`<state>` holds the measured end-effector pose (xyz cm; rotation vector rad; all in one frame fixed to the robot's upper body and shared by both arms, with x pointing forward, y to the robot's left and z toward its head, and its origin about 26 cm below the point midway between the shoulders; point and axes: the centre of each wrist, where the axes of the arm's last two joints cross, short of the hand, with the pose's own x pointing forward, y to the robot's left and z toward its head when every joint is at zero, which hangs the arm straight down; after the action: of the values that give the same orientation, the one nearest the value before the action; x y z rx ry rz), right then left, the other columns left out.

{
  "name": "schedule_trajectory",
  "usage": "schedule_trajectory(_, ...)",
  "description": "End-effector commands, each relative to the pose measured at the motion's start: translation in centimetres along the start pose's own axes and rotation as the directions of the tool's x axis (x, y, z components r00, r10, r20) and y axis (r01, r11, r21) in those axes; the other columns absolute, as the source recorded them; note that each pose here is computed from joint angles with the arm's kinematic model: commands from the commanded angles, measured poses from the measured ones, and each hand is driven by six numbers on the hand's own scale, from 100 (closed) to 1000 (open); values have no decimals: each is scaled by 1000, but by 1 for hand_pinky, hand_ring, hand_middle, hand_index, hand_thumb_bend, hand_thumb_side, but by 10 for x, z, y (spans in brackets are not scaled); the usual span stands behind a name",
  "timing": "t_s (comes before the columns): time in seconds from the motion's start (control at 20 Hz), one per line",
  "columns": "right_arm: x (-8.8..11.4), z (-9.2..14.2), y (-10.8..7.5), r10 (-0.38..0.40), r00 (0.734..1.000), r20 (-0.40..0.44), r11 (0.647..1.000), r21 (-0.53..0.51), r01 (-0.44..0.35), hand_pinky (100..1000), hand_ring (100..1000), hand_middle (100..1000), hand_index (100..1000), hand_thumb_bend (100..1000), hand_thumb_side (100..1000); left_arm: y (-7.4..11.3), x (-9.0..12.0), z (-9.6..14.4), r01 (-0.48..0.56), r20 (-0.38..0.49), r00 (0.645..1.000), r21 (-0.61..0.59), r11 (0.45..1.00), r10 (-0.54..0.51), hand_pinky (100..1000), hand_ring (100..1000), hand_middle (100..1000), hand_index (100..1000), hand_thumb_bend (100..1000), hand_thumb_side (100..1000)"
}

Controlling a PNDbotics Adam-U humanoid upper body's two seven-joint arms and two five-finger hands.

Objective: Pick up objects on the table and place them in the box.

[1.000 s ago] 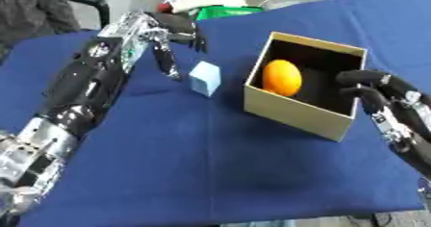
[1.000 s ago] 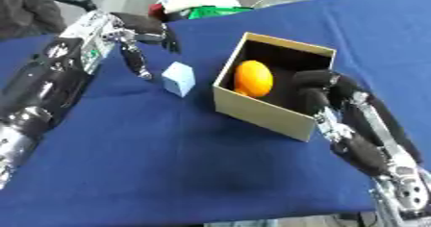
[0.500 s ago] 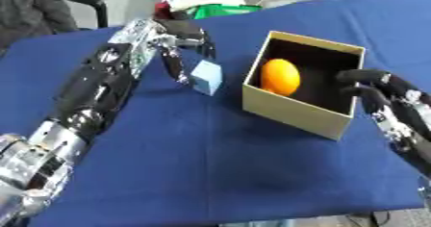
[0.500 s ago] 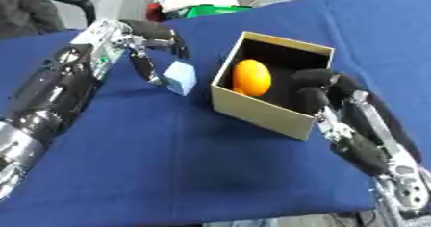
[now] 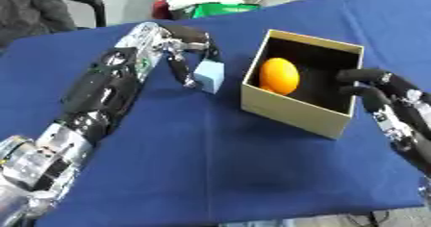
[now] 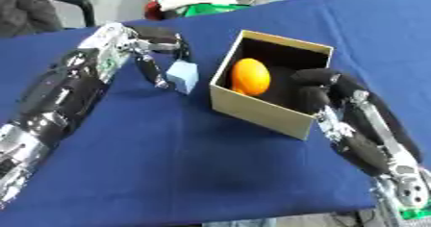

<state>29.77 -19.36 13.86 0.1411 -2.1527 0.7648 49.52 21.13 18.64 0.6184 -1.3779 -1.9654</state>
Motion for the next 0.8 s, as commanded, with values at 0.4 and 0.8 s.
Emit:
schedule_trajectory(0.4, 3, -1, -2, 10, 1000, 10, 1000, 5, -10, 798, 885, 741, 809, 100, 730, 86, 32, 18, 120, 34, 991, 256, 959, -132, 762, 649, 506, 699, 300, 100)
schedule_trajectory(0.8, 5, -4, 0, 1, 1000, 25, 1000, 31, -2, 798, 886, 741, 809, 100, 733, 100, 78, -10, 133, 126, 975, 336, 933, -184, 763, 669, 528, 719, 301, 100)
